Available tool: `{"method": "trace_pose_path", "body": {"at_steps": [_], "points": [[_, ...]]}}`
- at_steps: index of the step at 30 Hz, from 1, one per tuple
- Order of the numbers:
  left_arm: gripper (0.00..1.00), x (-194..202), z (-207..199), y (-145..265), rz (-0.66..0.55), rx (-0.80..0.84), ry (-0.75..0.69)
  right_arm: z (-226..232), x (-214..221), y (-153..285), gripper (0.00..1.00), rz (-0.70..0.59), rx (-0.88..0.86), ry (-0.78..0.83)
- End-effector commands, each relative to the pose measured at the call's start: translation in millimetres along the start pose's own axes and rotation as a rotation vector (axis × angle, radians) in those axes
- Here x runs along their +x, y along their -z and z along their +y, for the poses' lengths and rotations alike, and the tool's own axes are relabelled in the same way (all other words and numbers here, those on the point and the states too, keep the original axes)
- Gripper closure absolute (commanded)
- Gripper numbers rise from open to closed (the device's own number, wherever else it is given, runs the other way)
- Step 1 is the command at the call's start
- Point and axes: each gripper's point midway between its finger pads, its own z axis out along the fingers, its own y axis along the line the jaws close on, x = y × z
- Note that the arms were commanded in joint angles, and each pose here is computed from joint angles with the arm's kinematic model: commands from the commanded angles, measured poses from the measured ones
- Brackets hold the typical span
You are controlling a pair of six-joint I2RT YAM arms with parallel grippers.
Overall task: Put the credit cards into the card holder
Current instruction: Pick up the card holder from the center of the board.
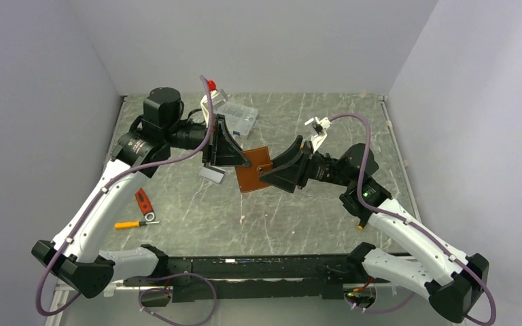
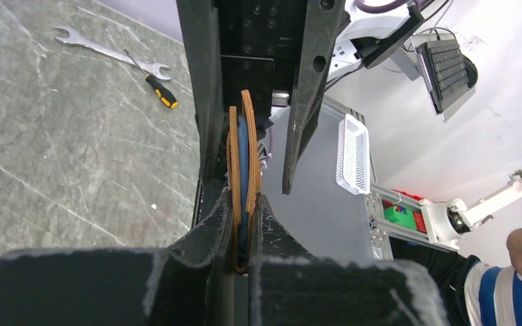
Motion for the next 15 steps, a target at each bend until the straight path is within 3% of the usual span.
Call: {"method": "trace_pose_path", "body": {"at_steps": [1, 4, 7, 8, 12, 15], "points": [[1.0, -18.5, 1.0, 6.6, -0.054, -0.042, -0.051, 13.7, -7.7, -0.3, 0.5, -0.05, -0.057, 0.008], [1.0, -22.3, 4.2, 10.8, -0.071, -0.063, -0.054, 13.5, -11.0, 1.7, 0.7, -0.068, -0.04, 0.014], [1.0, -24.6, 7.0, 11.8, -0.085, -0.083, -0.055, 10.6, -17.9, 1.1, 0.99, -0.087, -0.008, 0.024], [0.94, -24.6, 8.0, 11.6, -0.088, -0.088, -0.051, 9.8, -20.9, 0.8, 1.0, -0.095, 0.003, 0.026], [0.48, -19.1, 9.2, 11.6, -0.089, -0.091, -0.024, 8.9, -35.2, 2.7, 1.0, -0.148, 0.043, 0.06], [0.32, -10.8, 9.8, 12.6, -0.081, -0.091, -0.005, 8.1, -45.9, 7.4, 1.0, -0.201, 0.077, 0.095]]}}
